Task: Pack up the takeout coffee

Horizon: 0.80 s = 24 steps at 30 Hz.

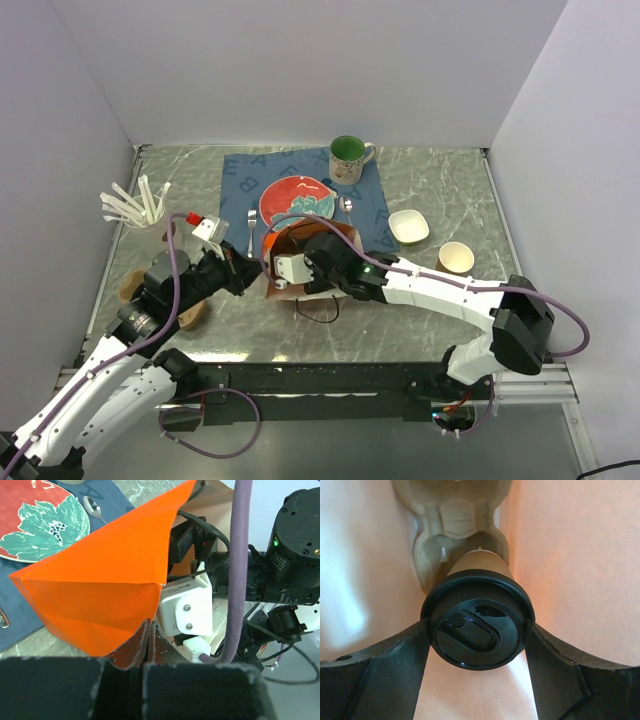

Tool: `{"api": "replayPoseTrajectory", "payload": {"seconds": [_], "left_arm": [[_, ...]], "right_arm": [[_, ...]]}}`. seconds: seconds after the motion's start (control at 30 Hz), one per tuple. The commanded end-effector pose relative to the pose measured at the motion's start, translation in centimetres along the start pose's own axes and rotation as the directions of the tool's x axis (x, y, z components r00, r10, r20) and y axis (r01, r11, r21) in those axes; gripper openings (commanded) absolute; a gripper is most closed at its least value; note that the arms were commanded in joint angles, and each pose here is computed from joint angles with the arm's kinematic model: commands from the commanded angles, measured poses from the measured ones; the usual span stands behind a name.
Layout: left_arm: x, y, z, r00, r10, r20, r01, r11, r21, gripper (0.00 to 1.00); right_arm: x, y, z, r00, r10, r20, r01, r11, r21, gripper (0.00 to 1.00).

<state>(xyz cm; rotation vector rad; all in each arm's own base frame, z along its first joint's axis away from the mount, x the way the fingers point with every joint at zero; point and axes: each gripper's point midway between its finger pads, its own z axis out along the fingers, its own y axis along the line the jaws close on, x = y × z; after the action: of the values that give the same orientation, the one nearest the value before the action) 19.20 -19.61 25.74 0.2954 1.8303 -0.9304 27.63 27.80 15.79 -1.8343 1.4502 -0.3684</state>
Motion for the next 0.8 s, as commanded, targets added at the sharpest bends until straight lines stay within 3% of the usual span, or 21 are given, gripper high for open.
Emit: {"api": "replayPoseTrajectory", "payload": {"seconds": [0.0, 0.53, 0.77], "left_arm": [[-1.0, -0.7, -0.4, 0.999, -0.003, 0.037, 0.002, 1.0, 0.025, 0.01], [0.1, -0.9, -0.6, 1.0, 0.001, 0.012, -0.002, 0.999, 0.052, 0.01], [0.1, -0.8, -0.6, 1.0, 0.007, 0.012, -0.007, 0.999, 0.046, 0.01]], "right_arm": [[0.2, -0.8, -1.0, 0.999, 0.036, 0.031, -0.037, 0.999, 0.038, 0.47], [-1.1, 0.0, 0.4, 0.995, 0.02, 0.099, -0.021, 1.0, 0.016, 0.46], [-0.6, 0.1, 1.1, 0.998, 0.008, 0.069, -0.009, 1.0, 0.016, 0.45]]}}
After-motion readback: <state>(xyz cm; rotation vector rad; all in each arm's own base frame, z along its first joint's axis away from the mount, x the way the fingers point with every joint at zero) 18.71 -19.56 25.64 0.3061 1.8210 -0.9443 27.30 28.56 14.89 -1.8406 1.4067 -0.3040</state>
